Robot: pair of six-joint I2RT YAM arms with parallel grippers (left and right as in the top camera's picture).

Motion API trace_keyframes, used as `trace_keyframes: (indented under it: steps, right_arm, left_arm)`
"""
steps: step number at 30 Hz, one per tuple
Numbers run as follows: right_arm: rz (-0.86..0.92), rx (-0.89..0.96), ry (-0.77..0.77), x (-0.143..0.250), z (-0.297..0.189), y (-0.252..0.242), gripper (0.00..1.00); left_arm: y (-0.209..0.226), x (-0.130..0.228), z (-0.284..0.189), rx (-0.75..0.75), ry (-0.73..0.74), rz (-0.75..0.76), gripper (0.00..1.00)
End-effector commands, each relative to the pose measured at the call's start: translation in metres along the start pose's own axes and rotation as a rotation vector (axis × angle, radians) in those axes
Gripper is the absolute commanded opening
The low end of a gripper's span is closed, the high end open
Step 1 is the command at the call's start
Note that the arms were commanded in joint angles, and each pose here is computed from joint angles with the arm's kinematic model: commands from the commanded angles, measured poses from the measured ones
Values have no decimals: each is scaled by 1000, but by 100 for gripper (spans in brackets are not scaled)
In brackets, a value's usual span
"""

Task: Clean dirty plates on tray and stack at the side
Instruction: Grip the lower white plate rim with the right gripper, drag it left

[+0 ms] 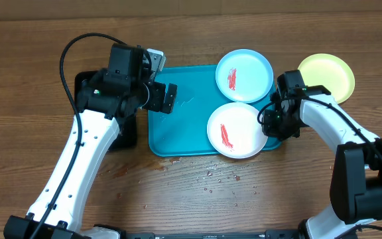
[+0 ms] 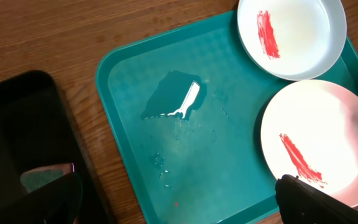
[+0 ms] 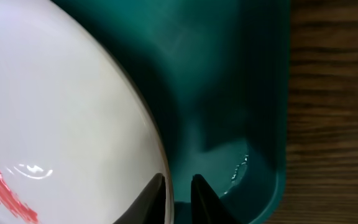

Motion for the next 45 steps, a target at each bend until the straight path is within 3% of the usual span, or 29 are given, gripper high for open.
trace_keyframes:
  steps: [1, 7, 17, 30, 40, 41, 43, 45]
  right_arm:
    - [2, -6, -1, 1, 4, 0, 13]
    - [-2, -59, -16, 0, 7, 6, 4]
    - [29, -200, -78, -13, 5, 26, 4]
    - [-68, -166, -253, -38, 10, 94, 4]
    - [-60, -179, -282, -41, 9, 102, 4]
    - [-60, -181, -280, -41, 9, 103, 11]
    - [-64, -199, -275, -40, 9, 105, 42]
    - [-68, -220, -269, -40, 8, 107, 45]
  left_arm:
    - [0, 0, 2, -6, 3, -16, 100]
    - [0, 0, 2, -6, 3, -16, 100]
    - [0, -1, 1, -5, -3, -15, 100]
    - [-2, -4, -10, 1, -38, -12, 100]
    - [0, -5, -12, -18, -47, -48, 100]
    - [2, -5, -12, -32, -50, -59, 100]
    - [4, -5, -12, -55, -53, -69, 100]
    - [6, -4, -12, -71, -50, -70, 100]
Point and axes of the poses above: each gripper's point midway between its finger pads, its own z axis out along the fingers, its own y axis along the line the jaws close on, x = y × z, the point moved 6 cm from there along -z, back along the fingers, and after that the axes turned 13 degrees about -z, right-handed, at the moved point
